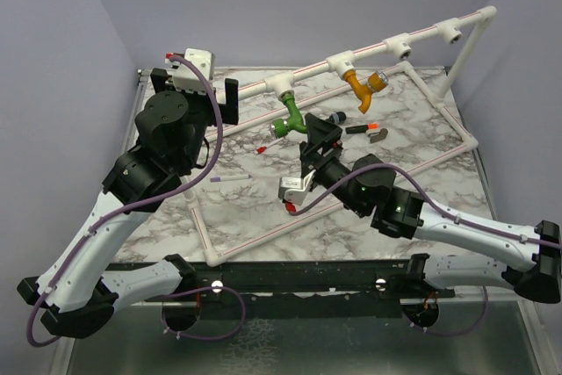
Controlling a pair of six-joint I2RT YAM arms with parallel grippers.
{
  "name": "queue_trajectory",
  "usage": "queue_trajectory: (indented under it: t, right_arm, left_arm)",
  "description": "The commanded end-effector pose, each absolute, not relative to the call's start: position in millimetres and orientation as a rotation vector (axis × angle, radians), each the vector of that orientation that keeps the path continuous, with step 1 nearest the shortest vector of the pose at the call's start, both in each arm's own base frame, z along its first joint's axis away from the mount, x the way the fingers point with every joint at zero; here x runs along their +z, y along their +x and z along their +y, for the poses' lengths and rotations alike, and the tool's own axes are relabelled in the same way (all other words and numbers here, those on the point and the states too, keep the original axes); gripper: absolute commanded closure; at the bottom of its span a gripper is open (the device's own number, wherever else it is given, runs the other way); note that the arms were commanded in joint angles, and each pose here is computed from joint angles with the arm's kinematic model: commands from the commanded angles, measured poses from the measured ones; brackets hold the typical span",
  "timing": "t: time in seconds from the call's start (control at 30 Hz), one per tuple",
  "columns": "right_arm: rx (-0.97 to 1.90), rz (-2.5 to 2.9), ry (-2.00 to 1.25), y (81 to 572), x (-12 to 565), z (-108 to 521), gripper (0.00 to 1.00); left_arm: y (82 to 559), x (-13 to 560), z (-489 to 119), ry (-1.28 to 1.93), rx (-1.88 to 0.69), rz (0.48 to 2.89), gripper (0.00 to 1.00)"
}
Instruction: Install the water faucets
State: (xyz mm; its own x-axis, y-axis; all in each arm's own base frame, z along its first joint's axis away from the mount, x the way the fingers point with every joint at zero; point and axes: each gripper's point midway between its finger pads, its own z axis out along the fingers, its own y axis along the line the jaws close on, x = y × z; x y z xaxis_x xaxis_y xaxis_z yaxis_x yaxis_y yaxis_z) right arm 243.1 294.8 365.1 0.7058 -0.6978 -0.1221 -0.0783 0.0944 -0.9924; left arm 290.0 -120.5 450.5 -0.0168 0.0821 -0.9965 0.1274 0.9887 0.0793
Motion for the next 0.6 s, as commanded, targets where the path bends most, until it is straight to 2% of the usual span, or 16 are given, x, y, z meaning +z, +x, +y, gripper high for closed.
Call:
queue_trajectory:
  t: [0.0,0.3,0.57]
  right_arm:
    - [-0.632,0.563,-1.386,245,401,305,0.04]
    - [-0.649,0.526,-1.408,249,402,321,0.09]
    - [-0.644,0.532,-1.423,252,396,329,0.21]
  left_arm:
    - [284,452,-117,0.17,-0.034,1.578,0.01]
    - [282,453,-114,0.169,-0.033,1.572,0.01]
    - [281,454,-113,0.17,-0.034,1.569,0.01]
